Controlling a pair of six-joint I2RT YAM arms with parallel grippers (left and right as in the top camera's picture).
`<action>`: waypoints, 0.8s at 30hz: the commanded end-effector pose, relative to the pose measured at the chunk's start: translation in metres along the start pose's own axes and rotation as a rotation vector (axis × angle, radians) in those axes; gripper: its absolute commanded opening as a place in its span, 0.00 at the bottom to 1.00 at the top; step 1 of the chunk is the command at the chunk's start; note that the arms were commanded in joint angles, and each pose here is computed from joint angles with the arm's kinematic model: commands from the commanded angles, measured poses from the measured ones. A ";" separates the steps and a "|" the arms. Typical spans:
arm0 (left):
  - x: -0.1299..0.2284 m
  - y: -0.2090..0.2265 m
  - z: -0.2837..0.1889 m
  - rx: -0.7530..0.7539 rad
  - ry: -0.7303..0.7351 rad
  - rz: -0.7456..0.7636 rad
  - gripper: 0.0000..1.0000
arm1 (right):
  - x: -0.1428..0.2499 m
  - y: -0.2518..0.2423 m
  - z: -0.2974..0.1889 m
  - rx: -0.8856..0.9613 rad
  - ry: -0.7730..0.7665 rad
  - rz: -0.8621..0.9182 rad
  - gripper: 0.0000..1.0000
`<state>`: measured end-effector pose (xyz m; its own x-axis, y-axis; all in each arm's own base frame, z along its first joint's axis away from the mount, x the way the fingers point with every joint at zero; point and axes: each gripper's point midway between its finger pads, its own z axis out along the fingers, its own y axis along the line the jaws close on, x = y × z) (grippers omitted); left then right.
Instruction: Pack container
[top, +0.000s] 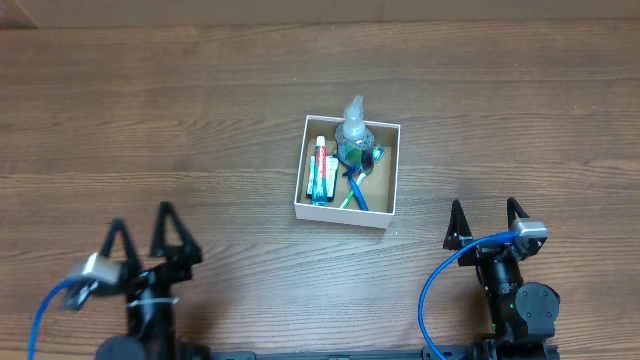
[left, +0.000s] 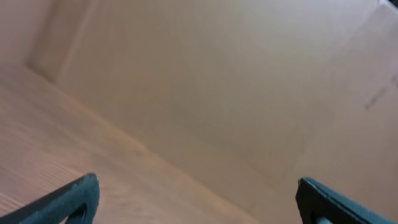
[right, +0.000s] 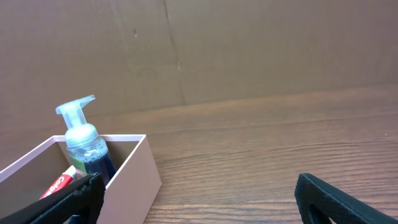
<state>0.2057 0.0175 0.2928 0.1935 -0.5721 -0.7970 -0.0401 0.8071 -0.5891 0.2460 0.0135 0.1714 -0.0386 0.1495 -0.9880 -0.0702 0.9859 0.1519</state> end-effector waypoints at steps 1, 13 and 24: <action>0.041 0.008 0.013 0.057 0.032 0.053 1.00 | 0.001 -0.002 0.000 0.006 -0.008 -0.003 1.00; 0.099 0.004 0.017 0.246 0.079 0.515 1.00 | 0.001 -0.002 0.000 0.006 -0.008 -0.003 1.00; 0.137 0.025 0.013 0.241 0.226 0.693 1.00 | 0.001 -0.002 0.000 0.006 -0.008 -0.003 1.00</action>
<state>0.2443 -0.0355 0.1751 -0.0057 0.0118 -0.9999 0.1192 0.9928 0.0111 0.2460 0.0135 0.1712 -0.0393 0.1498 -0.9879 -0.0701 0.9858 0.1523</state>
